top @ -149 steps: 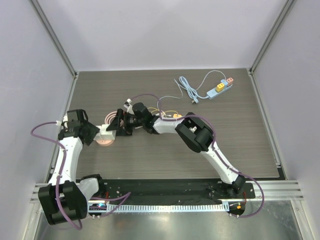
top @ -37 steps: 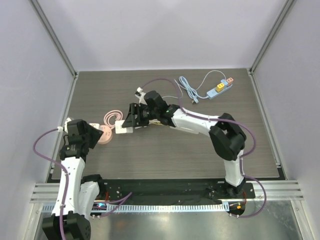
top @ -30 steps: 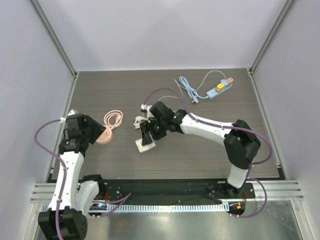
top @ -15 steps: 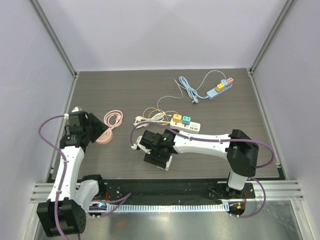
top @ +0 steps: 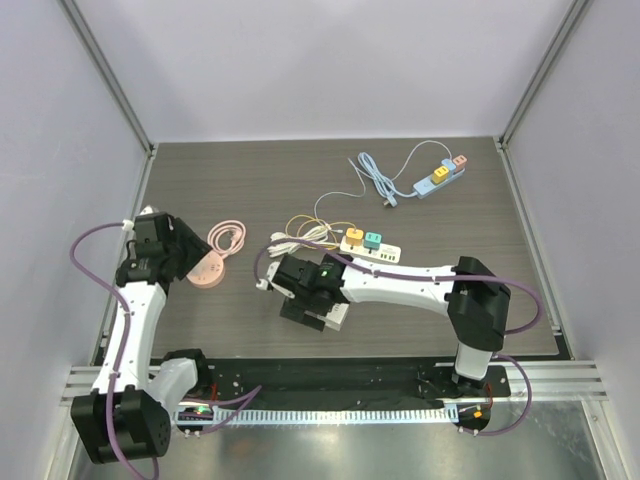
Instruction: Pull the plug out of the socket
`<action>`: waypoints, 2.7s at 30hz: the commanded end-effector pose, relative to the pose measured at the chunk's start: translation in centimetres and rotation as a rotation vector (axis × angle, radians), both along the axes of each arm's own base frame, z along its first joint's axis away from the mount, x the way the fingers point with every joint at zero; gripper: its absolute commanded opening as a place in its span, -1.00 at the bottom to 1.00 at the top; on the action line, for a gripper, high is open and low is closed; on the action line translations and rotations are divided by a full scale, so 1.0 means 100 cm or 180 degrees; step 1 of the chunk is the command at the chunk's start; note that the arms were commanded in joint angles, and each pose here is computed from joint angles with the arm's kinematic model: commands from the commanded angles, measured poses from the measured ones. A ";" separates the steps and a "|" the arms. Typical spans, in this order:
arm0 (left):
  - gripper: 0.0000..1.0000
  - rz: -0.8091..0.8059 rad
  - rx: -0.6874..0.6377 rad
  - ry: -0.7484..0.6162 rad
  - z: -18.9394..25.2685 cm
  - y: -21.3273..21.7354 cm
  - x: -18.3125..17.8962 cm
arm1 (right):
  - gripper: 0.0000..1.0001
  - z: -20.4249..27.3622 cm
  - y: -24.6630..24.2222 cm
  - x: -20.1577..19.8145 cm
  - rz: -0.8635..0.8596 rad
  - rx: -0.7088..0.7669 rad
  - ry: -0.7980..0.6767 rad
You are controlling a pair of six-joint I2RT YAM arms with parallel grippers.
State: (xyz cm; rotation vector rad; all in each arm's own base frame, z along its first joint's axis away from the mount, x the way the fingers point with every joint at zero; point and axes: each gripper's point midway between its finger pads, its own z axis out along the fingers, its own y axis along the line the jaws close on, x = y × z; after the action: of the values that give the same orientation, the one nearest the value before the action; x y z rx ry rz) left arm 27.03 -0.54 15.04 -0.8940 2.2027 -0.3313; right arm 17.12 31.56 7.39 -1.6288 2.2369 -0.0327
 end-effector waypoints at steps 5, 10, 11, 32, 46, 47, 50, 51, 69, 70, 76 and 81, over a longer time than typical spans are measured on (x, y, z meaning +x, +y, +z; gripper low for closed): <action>0.22 0.0124 0.0241 0.0049 0.020 0.016 0.009 | 0.82 0.076 0.053 0.023 -0.0088 0.0890 -0.0320; 0.55 0.0177 0.0555 0.0161 0.023 0.034 0.018 | 0.82 0.101 0.080 0.051 -0.0699 0.1463 -0.0171; 0.56 0.0188 0.0593 0.0344 0.017 0.037 0.012 | 0.82 0.107 0.089 0.063 -0.0796 0.1638 -0.0101; 0.50 -0.0732 0.1223 0.1028 -0.042 0.050 0.009 | 0.83 0.101 0.106 0.002 -0.0400 0.2476 0.1481; 0.52 -0.1108 0.1254 0.1260 -0.063 0.049 0.025 | 0.83 0.116 0.094 -0.025 -0.0226 0.2675 0.1732; 0.52 -0.1113 0.1280 0.1268 -0.063 0.050 0.026 | 0.83 0.117 0.094 -0.026 -0.0224 0.2684 0.1747; 0.52 -0.1128 0.1353 0.1191 -0.059 0.053 0.033 | 0.83 0.116 0.095 -0.025 -0.0230 0.2694 0.1731; 0.53 -0.1142 0.1373 0.1170 -0.058 0.053 0.035 | 0.83 0.115 0.095 -0.025 -0.0230 0.2686 0.1732; 0.47 -0.1337 0.1163 0.1159 -0.070 0.039 0.049 | 0.83 0.097 0.111 -0.008 -0.0377 0.2639 0.1668; 0.46 -0.1311 0.1124 0.1162 -0.072 0.038 0.047 | 0.83 0.091 0.112 -0.006 -0.0409 0.2608 0.1678; 0.22 -0.1033 0.0943 0.1170 -0.071 0.030 0.024 | 0.82 0.088 0.136 0.023 -0.0790 0.2698 0.1717; -0.12 -0.0782 0.1004 0.1109 -0.056 0.035 0.011 | 0.67 0.085 0.167 0.056 -0.1090 0.3046 0.2054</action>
State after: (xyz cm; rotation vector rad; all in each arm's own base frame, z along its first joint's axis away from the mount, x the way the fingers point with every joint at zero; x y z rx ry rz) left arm 27.98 2.92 7.40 -0.4686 2.6850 0.0706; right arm 20.14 45.64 13.29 -0.9012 2.3740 1.2578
